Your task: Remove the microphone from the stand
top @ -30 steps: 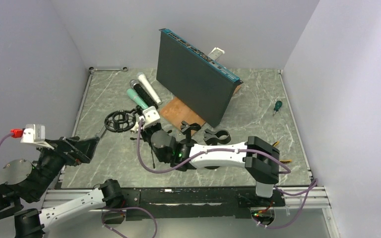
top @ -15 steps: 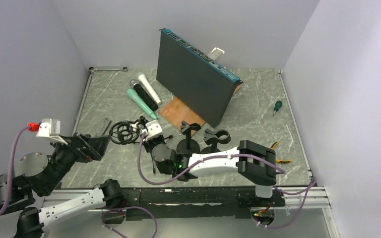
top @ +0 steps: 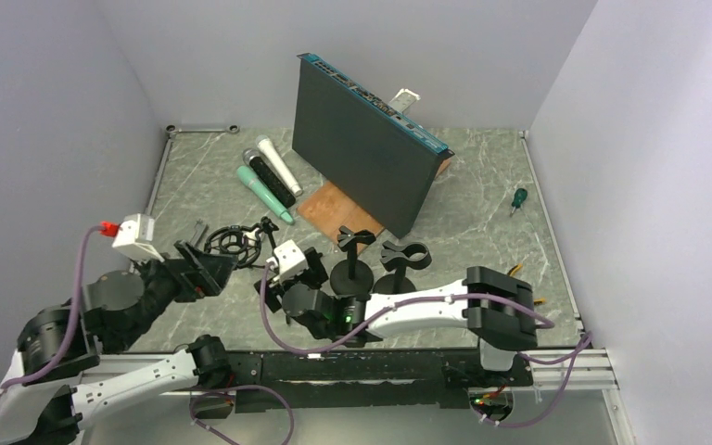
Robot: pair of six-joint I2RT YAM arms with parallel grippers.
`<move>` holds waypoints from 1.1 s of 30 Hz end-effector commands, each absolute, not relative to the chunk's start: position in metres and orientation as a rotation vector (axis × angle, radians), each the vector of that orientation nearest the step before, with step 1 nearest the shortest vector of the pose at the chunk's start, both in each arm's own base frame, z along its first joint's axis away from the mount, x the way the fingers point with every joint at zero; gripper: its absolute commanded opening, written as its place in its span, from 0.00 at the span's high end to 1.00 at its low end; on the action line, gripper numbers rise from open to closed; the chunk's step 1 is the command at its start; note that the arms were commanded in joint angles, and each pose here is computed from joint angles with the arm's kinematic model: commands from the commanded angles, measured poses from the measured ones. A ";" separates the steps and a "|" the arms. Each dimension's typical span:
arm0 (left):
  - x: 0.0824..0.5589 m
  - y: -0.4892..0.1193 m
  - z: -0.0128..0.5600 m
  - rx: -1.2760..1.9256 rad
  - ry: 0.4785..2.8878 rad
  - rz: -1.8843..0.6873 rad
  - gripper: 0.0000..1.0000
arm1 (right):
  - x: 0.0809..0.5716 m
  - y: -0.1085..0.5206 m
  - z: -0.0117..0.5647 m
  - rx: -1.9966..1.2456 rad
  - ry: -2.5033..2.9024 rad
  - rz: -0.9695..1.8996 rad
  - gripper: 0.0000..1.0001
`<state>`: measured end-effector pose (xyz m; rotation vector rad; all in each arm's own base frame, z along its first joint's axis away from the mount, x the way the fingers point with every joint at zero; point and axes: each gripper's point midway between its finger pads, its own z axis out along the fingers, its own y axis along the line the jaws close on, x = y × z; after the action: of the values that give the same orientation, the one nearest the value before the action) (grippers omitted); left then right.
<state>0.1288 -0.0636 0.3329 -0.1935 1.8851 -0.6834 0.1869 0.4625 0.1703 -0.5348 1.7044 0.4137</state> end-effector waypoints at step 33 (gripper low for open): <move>0.152 -0.038 0.313 -0.152 1.779 -0.424 0.20 | 0.220 0.463 0.198 -0.696 1.905 0.824 0.33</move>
<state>0.1555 -0.0469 0.3135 -0.1772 1.7798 -0.4480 0.1944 0.4389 0.1634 -0.8038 2.0281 0.8166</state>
